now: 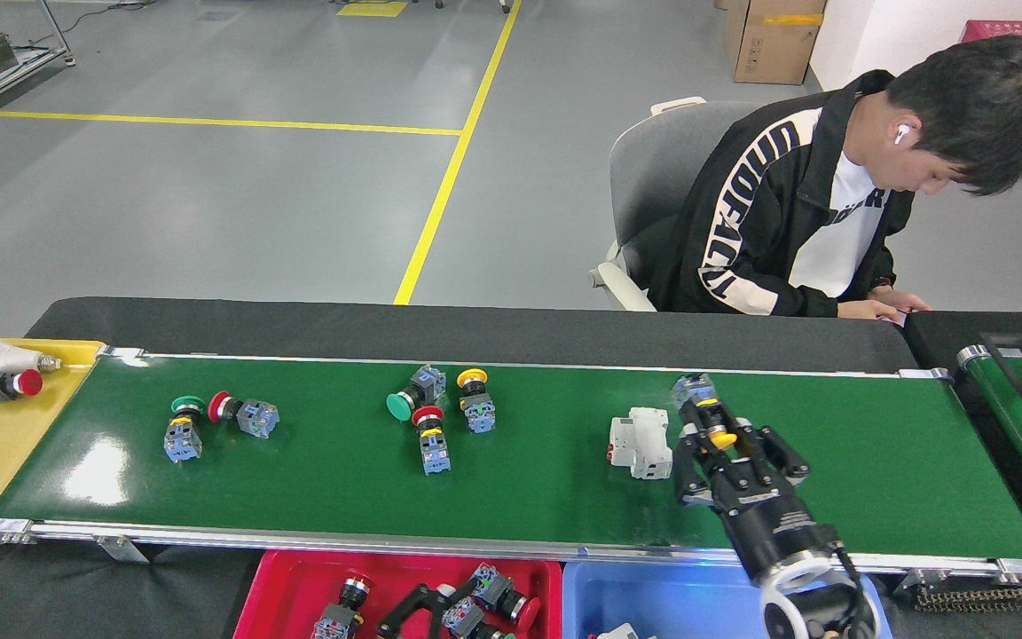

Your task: Pick switch part from conveyor to tray

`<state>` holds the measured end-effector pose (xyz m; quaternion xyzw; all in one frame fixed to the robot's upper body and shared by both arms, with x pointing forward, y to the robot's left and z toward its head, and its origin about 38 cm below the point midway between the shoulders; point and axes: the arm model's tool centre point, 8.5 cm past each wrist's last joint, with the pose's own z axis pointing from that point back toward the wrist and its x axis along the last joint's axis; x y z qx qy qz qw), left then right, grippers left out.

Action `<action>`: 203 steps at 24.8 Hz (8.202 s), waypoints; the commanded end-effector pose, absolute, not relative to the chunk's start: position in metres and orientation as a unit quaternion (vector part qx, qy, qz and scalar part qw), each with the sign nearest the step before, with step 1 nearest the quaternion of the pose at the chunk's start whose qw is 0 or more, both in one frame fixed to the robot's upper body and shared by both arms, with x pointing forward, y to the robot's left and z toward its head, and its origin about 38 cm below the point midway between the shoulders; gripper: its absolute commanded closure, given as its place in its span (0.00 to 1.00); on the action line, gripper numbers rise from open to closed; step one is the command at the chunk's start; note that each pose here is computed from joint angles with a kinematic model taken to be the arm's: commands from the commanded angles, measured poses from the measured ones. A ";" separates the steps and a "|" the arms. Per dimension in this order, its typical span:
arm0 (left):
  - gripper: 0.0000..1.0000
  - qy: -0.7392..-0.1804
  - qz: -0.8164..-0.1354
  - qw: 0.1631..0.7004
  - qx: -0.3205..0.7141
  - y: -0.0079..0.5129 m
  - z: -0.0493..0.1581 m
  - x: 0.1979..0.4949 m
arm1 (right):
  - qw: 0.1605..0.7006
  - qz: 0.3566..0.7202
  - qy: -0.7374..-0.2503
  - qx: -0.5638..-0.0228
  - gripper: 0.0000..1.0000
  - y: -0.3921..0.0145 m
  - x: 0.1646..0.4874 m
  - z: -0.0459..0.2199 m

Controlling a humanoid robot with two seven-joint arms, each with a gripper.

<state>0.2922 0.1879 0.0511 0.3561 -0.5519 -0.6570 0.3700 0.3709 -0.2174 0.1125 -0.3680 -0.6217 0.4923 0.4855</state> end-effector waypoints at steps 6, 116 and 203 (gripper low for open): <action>0.00 -0.470 -0.574 0.495 0.452 0.322 0.051 0.292 | 0.380 0.546 -0.718 -0.203 0.79 -0.107 0.310 0.101; 0.00 -0.414 -0.554 0.548 0.470 0.311 0.031 0.416 | 0.527 0.424 -0.586 -0.446 0.01 -0.303 0.269 0.065; 0.00 -0.489 -0.558 0.482 0.467 0.275 0.064 0.299 | 0.577 0.391 -0.505 -0.508 0.01 -0.329 0.265 0.059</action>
